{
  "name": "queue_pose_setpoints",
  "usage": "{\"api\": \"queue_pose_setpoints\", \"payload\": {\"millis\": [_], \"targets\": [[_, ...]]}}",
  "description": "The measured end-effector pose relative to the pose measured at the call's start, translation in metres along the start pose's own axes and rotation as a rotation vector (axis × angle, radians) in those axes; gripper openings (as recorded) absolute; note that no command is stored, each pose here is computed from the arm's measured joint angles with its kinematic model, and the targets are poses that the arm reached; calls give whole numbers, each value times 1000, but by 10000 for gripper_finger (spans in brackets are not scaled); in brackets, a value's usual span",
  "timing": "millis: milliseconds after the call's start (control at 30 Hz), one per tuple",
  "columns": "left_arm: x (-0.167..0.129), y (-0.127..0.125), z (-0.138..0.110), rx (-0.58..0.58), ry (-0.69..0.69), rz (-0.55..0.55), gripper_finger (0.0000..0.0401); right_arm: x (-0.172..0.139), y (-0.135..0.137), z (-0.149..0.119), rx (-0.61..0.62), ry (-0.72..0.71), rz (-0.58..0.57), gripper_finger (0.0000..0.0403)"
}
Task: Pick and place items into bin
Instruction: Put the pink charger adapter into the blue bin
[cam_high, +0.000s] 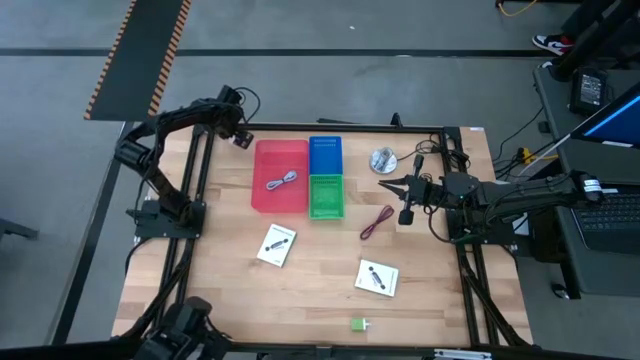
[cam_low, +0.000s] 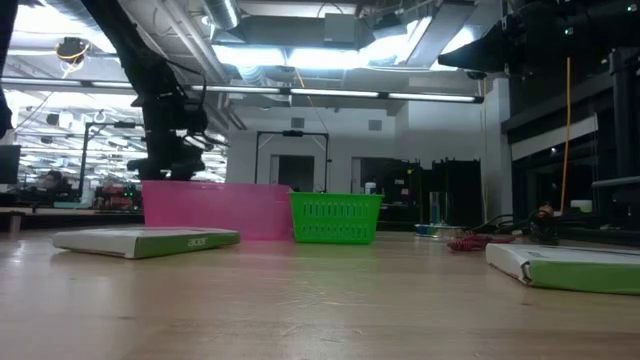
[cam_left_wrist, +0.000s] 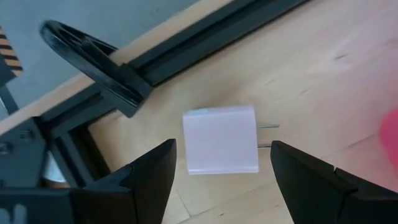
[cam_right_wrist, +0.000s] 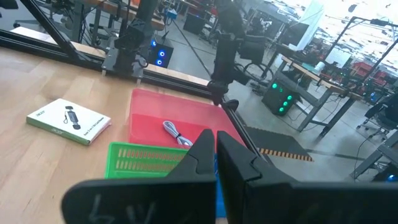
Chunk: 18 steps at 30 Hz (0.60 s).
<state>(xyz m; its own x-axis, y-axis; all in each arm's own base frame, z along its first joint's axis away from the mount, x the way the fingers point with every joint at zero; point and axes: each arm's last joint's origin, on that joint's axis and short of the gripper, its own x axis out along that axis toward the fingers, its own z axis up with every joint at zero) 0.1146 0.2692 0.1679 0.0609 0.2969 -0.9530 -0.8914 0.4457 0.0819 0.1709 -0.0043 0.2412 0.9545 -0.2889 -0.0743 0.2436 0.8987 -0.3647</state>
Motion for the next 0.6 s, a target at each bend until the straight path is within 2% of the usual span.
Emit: {"api": "queue_pose_setpoints", "payload": {"millis": [267,600], "targets": [[18,-1,0,18,50,-7,255,0,0,0,0,0,0,0],[20,-1,2,23,37,-8,255,0,0,0,-2,1,0,0]]}}
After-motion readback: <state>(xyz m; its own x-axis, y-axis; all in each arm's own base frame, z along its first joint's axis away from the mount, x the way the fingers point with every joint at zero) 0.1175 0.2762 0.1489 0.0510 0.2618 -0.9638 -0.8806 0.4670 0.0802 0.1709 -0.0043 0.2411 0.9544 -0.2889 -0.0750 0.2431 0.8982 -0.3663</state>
